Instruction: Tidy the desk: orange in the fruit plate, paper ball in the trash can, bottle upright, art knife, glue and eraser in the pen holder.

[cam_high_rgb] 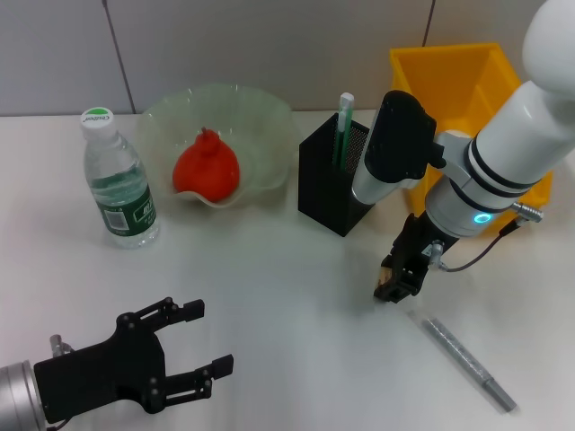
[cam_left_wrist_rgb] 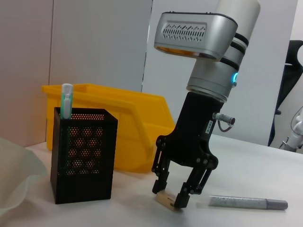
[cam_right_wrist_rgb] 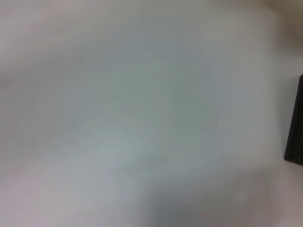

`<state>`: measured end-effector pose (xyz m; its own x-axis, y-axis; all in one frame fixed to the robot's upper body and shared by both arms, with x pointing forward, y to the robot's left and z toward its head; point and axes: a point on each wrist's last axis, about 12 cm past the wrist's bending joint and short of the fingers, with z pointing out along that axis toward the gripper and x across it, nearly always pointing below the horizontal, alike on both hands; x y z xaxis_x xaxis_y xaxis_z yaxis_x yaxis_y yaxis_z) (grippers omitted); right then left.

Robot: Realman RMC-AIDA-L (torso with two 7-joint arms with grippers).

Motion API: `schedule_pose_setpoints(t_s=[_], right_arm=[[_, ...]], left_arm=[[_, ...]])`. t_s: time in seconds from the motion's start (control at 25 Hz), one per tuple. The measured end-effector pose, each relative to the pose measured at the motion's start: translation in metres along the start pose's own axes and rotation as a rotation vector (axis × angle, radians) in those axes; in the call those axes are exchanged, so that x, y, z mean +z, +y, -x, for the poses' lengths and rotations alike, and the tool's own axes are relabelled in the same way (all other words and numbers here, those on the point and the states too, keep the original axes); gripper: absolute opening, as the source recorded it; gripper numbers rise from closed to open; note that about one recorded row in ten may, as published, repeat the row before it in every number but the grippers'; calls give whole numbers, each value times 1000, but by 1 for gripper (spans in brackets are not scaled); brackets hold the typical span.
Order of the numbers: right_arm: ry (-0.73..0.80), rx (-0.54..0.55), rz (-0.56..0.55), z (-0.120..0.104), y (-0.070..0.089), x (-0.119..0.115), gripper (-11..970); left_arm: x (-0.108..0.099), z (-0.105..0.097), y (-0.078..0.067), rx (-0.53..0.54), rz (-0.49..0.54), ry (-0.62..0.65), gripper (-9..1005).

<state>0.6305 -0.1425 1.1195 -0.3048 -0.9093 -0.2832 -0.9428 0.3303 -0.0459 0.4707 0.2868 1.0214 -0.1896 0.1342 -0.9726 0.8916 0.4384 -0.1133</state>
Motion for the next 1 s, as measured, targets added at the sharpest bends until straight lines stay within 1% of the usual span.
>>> schedule_pose_setpoints(t_s=[0.04, 0.28, 0.36, 0.48, 0.6, 0.76, 0.88, 1.0], right_arm=[[1, 1, 0, 0, 0, 0, 524], [-7, 8, -4, 2, 0, -2, 398], [-22, 15, -7, 7, -1, -8, 398], [-77, 19, 11, 20, 2, -24, 398], [-133, 16, 45, 36, 9, -45, 397], [-197, 25, 11, 51, 12, -76, 397], [-251, 57, -28, 58, 9, -95, 397], [-283, 110, -87, 60, -1, -106, 397]], left_arm=[[0, 0, 0, 0, 0, 0, 847], [0, 0, 0, 0, 0, 0, 847], [0, 0, 0, 1, 0, 0, 847], [0, 0, 0, 2, 0, 1, 847], [0, 0, 0, 2, 0, 1, 847], [0, 0, 1, 4, 1, 2, 847], [0, 0, 1, 5, 2, 4, 847], [0, -1, 0, 4, 3, 3, 847]])
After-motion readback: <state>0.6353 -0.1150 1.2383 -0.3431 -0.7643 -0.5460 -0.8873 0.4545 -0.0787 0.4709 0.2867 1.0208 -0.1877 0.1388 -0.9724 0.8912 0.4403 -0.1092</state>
